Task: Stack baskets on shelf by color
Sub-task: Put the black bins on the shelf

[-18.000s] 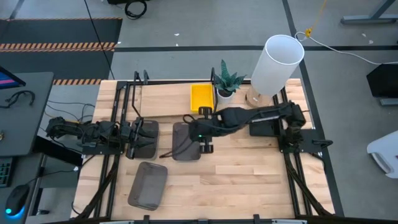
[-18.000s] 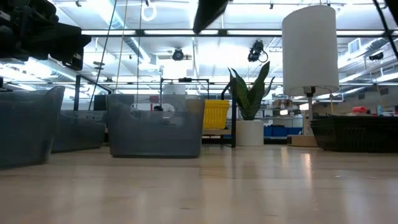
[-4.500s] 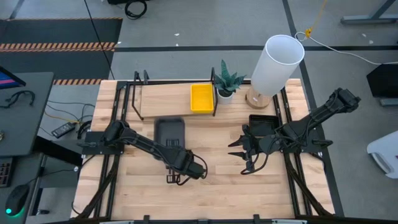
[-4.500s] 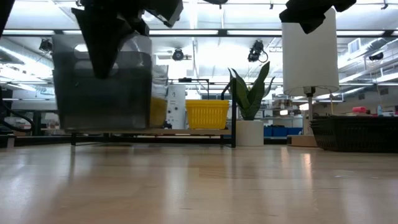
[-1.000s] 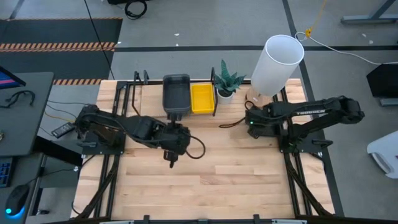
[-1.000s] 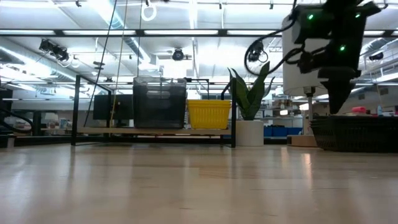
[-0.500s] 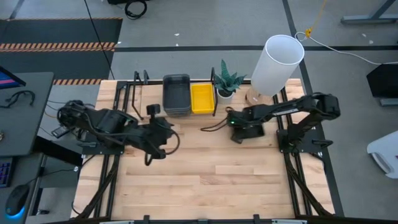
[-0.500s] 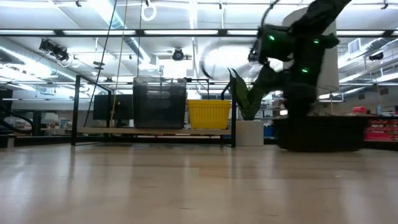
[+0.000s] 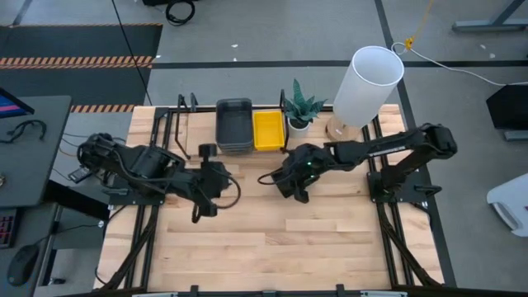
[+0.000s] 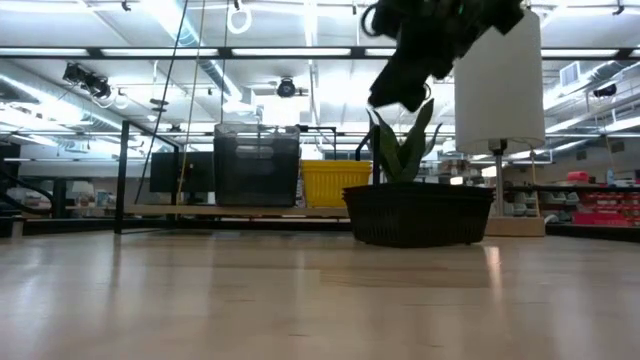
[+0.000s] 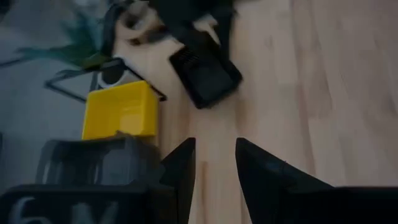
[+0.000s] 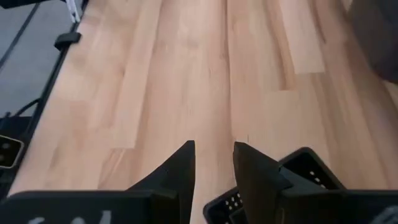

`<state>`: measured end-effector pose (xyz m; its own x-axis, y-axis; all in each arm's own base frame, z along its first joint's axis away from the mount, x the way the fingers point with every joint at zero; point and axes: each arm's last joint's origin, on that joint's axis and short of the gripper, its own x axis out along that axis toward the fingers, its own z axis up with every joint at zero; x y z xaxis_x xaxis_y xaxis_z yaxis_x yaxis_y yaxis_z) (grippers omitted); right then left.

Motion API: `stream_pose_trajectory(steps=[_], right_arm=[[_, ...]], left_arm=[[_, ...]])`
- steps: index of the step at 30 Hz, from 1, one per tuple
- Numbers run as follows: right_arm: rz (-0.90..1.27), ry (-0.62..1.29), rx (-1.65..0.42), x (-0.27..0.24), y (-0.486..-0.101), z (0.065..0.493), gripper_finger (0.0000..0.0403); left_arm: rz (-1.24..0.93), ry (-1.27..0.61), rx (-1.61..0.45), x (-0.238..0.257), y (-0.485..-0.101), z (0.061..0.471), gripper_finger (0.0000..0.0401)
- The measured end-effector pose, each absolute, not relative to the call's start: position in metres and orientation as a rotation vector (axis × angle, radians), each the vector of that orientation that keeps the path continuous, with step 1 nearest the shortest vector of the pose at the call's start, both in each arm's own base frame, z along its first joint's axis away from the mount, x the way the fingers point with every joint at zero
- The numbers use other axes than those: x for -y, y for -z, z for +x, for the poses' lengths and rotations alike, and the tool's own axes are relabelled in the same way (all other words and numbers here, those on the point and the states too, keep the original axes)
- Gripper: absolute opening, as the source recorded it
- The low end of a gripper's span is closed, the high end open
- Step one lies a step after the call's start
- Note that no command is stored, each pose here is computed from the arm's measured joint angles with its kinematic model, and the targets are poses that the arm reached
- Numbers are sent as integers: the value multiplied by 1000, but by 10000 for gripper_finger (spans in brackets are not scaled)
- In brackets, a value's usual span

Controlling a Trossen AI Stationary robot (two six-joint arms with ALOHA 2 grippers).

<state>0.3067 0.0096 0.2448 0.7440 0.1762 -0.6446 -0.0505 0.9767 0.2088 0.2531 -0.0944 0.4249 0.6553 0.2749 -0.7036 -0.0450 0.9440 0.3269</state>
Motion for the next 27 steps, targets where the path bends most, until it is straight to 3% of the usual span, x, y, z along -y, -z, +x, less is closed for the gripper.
stream_pose_trajectory(steps=[11, 21, 27], right_arm=[[152, -58, -671, -18, -292, 257, 114], [97, -2, -614, -25, -321, 209, 114], [87, 17, -580, -29, -311, 182, 114]], left_arm=[[499, -94, -978, 98, -388, 299, 121], [375, 125, -959, 74, -360, 354, 121], [310, 234, -939, 57, -341, 381, 121]])
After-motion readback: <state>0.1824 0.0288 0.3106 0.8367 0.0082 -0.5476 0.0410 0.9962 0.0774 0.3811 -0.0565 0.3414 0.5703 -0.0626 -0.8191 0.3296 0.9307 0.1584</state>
